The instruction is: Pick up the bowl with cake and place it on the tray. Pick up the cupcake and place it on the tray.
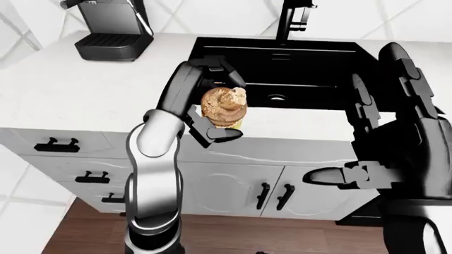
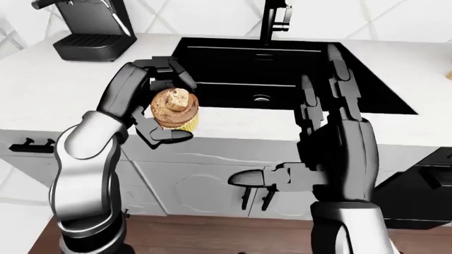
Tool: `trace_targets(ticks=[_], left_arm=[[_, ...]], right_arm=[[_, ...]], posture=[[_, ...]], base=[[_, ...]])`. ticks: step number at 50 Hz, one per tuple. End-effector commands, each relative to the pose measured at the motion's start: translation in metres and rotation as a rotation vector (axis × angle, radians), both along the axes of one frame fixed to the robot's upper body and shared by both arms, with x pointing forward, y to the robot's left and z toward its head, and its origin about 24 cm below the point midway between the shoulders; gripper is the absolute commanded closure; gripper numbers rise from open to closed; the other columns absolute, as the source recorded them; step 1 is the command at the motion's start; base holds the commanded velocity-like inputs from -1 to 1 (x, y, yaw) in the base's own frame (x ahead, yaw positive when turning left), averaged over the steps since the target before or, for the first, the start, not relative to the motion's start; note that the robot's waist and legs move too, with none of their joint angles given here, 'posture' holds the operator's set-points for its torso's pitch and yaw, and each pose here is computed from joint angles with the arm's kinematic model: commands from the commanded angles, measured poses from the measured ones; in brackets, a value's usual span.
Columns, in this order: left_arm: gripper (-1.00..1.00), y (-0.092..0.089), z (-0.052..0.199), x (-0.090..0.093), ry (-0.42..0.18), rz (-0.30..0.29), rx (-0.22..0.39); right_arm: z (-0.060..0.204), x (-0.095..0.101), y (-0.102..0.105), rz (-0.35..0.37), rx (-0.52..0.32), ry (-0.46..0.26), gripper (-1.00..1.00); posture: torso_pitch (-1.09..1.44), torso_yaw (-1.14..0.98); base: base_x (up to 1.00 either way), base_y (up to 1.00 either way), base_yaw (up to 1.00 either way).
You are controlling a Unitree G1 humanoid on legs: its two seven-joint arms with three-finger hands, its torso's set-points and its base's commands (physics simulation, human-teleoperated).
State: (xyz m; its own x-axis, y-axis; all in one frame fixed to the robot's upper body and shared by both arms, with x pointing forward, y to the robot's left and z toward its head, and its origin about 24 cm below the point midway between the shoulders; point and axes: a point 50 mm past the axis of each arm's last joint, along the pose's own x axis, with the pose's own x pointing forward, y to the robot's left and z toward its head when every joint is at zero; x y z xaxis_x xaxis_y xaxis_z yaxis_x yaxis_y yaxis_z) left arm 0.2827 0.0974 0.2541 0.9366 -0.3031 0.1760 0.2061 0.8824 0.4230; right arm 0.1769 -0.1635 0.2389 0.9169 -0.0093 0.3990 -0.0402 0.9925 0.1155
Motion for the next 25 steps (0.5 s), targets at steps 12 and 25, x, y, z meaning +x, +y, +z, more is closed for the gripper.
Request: trace_targets(ticks=[12,25], left_arm=[[1.0,-0.0037,0.0174,-0.0071,-0.113,-0.02,-0.009],[1.0,-0.0041,0.0168,-0.0067,-0.111,-0.021,-0.006]], right_arm=[[0.0096,-0.0049,0.0002,0.001,-0.016,-0.101,-1.0],[0.0103,-0.006,-0.0023,-0.004,-0.014,-0.101,-1.0]], posture=[[0.0,0.0],[0.0,0.0]], base=[[0.0,-0.63,0.0],[0.0,-0.92,0.0]])
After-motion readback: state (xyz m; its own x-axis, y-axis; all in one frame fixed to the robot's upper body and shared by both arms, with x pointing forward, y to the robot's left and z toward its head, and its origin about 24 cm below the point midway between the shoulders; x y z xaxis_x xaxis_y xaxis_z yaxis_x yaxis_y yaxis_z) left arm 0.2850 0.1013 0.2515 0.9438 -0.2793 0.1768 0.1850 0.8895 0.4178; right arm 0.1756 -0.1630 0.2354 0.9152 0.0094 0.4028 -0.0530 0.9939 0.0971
